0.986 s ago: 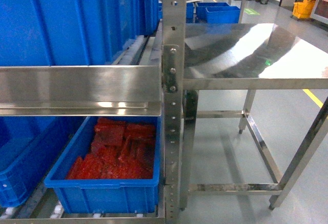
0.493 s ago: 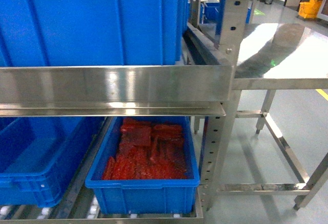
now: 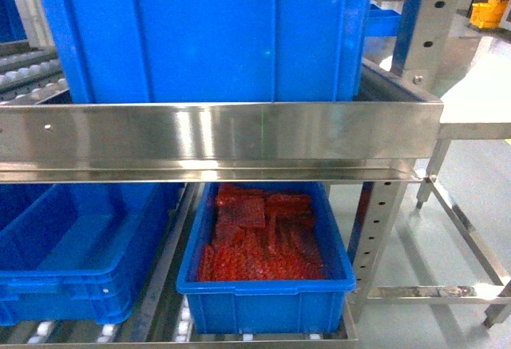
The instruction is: Sort blue parts and orange caps into right shelf containers
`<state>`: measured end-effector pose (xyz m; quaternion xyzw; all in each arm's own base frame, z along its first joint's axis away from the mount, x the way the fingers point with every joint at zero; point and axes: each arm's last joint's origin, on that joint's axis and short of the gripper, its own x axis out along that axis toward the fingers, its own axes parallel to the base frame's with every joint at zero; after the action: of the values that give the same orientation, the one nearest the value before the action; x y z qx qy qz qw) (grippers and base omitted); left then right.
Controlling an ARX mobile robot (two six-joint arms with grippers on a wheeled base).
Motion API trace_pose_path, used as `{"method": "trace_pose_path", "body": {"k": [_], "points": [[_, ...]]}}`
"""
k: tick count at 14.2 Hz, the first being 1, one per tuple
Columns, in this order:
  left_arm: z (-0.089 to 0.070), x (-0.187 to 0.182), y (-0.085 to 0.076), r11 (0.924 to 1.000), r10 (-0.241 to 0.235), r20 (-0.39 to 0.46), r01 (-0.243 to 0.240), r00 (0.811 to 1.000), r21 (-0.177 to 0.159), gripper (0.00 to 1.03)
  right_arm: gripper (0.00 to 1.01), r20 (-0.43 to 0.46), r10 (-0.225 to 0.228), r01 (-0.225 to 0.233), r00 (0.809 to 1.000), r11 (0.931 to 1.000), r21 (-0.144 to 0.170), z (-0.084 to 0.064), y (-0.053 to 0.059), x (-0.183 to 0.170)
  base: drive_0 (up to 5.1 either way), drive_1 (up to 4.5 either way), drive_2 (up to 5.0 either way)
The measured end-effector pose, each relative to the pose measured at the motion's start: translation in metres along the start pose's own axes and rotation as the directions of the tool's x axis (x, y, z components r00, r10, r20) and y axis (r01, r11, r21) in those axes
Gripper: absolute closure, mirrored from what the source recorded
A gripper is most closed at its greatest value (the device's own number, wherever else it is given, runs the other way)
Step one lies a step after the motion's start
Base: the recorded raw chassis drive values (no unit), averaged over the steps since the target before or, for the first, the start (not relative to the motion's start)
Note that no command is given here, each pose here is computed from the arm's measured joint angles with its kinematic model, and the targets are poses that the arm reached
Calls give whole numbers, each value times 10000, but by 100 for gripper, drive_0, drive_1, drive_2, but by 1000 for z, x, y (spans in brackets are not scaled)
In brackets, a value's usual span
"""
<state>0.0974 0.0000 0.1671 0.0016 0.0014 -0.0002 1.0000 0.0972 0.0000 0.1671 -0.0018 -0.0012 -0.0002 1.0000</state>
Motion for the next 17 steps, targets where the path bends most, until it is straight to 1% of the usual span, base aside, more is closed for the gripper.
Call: {"method": "trace_pose_path", "body": {"k": [17], "points": [[0, 0, 0, 10000, 8, 0, -8, 10000, 4, 60, 58, -4, 8, -8, 10000, 10000, 0, 0, 0, 0, -496, 242, 242]]}}
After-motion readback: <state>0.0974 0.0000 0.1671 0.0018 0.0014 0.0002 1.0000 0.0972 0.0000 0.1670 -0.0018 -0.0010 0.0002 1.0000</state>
